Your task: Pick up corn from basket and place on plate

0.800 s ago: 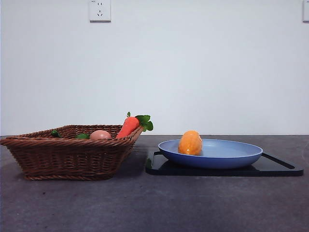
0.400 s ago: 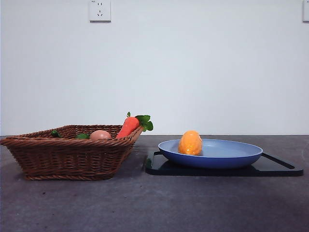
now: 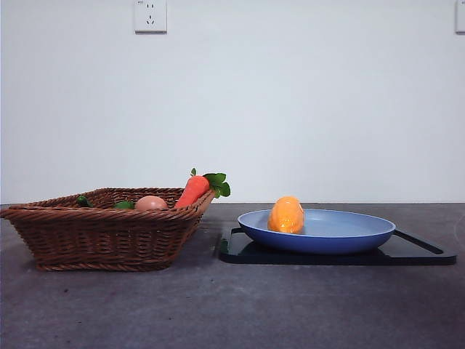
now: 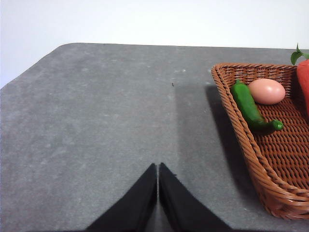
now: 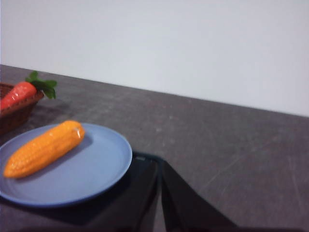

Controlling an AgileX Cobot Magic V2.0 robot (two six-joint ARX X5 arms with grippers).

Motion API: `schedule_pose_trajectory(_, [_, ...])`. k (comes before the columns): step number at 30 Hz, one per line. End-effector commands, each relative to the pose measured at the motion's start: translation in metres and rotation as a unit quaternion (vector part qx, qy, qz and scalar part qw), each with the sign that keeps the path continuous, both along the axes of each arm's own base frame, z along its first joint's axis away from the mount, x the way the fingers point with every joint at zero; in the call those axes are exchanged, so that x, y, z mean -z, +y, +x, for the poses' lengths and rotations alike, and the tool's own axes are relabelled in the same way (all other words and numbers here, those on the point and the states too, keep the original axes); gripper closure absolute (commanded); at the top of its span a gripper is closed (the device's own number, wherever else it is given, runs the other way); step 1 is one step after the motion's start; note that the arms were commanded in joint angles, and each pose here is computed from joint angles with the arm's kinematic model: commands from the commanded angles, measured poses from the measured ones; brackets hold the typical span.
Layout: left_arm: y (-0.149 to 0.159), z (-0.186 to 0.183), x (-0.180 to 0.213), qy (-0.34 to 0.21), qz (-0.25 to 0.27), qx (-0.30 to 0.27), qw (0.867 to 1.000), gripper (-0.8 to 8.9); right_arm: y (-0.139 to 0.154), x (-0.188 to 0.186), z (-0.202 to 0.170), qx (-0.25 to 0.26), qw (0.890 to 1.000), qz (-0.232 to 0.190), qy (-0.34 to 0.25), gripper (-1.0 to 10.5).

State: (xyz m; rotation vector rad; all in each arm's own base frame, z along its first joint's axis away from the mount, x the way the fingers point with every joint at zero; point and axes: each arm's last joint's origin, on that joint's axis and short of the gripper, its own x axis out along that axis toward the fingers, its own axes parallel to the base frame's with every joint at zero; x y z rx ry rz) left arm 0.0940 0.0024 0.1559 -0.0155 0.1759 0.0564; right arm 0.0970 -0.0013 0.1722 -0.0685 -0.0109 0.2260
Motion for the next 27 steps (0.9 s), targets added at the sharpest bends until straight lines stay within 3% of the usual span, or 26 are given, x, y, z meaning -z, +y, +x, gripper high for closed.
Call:
schedule_pose_trajectory(1, [0.0, -0.001, 0.007, 0.029, -0.003, -0.003, 1.0, 8.05, 0.0, 0.006, 0.0, 0.001, 1.0, 0.019, 0.006, 9.4])
schedule_pose_trajectory(13, [0.0, -0.001, 0.007, 0.03, -0.003, -0.003, 1.0, 8.05, 0.0, 0.016, -0.001, 0.003, 0.998, 0.025, 0.058, 9.4])
schedule_pose_trajectory(27, [0.0, -0.001, 0.007, 0.029, -0.003, -0.003, 1.0, 8.05, 0.0, 0.016, -0.001, 0.004, 0.998, 0.024, 0.054, 9.4])
